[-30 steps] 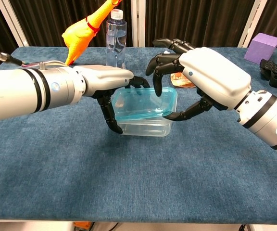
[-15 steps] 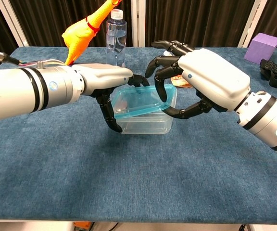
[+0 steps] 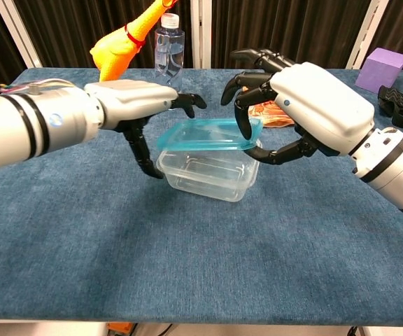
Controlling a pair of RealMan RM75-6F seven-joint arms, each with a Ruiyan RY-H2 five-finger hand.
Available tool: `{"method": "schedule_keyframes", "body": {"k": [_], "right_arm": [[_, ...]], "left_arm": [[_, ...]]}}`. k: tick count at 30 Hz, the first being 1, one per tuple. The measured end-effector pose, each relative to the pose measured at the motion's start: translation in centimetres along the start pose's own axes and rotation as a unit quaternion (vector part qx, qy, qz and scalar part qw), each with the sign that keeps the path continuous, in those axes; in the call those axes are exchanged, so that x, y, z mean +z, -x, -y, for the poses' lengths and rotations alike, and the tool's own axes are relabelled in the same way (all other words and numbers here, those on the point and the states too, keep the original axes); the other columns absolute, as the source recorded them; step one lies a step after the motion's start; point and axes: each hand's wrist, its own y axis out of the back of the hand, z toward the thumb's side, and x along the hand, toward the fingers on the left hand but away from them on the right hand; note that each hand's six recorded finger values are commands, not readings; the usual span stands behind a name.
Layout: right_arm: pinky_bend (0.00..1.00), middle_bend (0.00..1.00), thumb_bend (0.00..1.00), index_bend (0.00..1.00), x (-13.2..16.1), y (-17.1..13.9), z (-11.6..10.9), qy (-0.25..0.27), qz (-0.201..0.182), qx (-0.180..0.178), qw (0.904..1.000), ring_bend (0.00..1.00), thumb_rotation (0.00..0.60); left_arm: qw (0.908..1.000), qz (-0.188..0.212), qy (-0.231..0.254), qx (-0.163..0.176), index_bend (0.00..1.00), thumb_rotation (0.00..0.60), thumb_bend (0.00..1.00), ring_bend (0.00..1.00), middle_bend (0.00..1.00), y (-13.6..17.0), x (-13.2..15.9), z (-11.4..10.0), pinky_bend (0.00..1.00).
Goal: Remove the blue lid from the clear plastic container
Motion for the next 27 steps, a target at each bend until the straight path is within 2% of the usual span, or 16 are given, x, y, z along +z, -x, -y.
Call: {"method": "schedule_keyframes", "body": {"k": [8,13,17,20,24,26,27], "right_arm": [[0.00,0.30,1.00,0.73,-0.2,0.1,0.0,-0.008,-0.001,-0.010,0.9999,0.04,0.600],[0.00,0.30,1.00,0.73,-0.6,0.0,-0.8,-0.035,-0.005,-0.023,0.9991,0.04,0.600],[0.00,0.30,1.00,0.73,-1.9,-0.5,-2.1,-0.063,0.002,-0.031,0.9975,0.05,0.600],[0.00,0.30,1.00,0.73,-3.7,-1.3,-3.2,-0.087,0.024,-0.033,0.9954,0.05,0.600],[0.00,0.29,1.00,0.72,-7.2,-2.8,-4.6,-0.111,0.077,-0.027,0.9905,0.05,0.600],[0.00,0.27,1.00,0.68,-8.5,-3.4,-4.7,-0.117,0.100,-0.019,0.9879,0.04,0.600],[0.00,0.25,0.97,0.62,-9.1,-3.7,-4.7,-0.120,0.111,-0.014,0.9865,0.02,0.600]], "left_arm": [[0.9996,0.009,0.027,0.007,0.02,0.600,0.00,0.00,0.04,0.8,-0.5,-0.1,0.00],[0.9986,0.002,0.035,0.039,0.02,0.600,0.00,0.00,0.03,1.6,-1.7,-1.4,0.00],[0.9962,-0.028,0.042,0.071,0.02,0.600,0.00,0.00,0.03,2.9,-4.3,-2.8,0.00],[0.9932,-0.053,0.046,0.093,0.02,0.600,0.00,0.00,0.03,4.3,-6.5,-3.7,0.00],[0.9878,-0.088,0.049,0.119,0.02,0.600,0.00,0.00,0.03,6.3,-9.5,-4.4,0.00],[0.9848,-0.106,0.049,0.129,0.02,0.600,0.00,0.00,0.03,7.4,-11.0,-4.5,0.00],[0.9835,-0.114,0.048,0.132,0.02,0.600,0.00,0.00,0.03,7.8,-11.6,-4.5,0.00]]}}
